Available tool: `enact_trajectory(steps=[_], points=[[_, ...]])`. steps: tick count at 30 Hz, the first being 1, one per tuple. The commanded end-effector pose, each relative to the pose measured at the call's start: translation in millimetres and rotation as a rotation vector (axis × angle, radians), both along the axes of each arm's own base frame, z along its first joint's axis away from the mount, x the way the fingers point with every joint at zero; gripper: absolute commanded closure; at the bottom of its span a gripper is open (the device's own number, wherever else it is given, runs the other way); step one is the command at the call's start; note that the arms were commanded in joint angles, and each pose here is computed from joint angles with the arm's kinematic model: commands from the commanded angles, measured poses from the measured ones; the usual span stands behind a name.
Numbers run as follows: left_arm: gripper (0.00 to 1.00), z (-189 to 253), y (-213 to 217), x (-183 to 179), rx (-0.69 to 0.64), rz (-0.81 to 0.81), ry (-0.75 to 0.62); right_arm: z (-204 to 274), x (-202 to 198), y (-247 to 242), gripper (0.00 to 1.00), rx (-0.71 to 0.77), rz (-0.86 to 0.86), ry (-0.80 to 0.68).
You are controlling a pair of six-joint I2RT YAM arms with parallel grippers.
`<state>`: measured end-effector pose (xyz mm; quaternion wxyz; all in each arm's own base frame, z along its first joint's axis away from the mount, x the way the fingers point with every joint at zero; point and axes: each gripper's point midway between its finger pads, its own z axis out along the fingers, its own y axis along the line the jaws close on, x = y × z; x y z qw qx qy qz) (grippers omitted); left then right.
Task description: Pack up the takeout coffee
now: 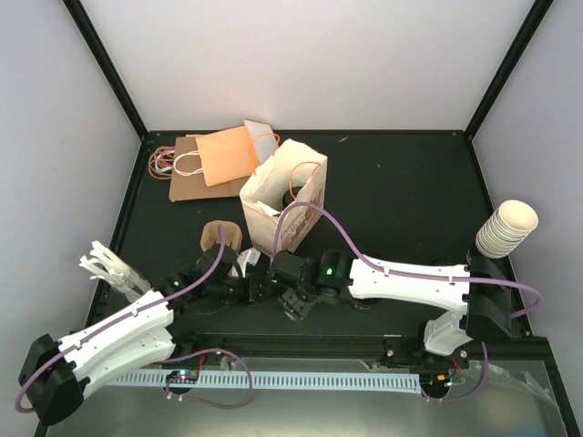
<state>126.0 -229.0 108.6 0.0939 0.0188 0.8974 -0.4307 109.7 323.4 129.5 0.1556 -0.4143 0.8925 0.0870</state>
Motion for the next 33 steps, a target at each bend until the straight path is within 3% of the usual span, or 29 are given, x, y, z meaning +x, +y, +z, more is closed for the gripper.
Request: enact_trajectory(steps=[1,6,14,23,33], points=[[0.78,16.9,3.0,8.8,-0.019,0.043,-0.043,-29.8,-15.6,-10.8,0.28,-0.073,0.04,0.088],[0.69,22.3,-2.4,7.5,-0.069,0.029,-0.047,-36.6,-17.0,-18.9,0.28,-0.103,0.045,0.104],[0.64,19.3,-9.4,4.3,-0.098,-0.007,-0.03,-43.5,-20.2,-22.4,0.28,-0.131,0.062,0.123],[0.77,1.9,-6.9,2.7,-0.046,-0.011,0.007,-45.4,-17.2,-26.9,0.28,-0.167,0.058,0.11],[0.8,-19.3,-0.1,-5.9,0.001,-0.017,0.058,-46.2,-16.0,-26.6,0.28,-0.173,0.055,0.104]])
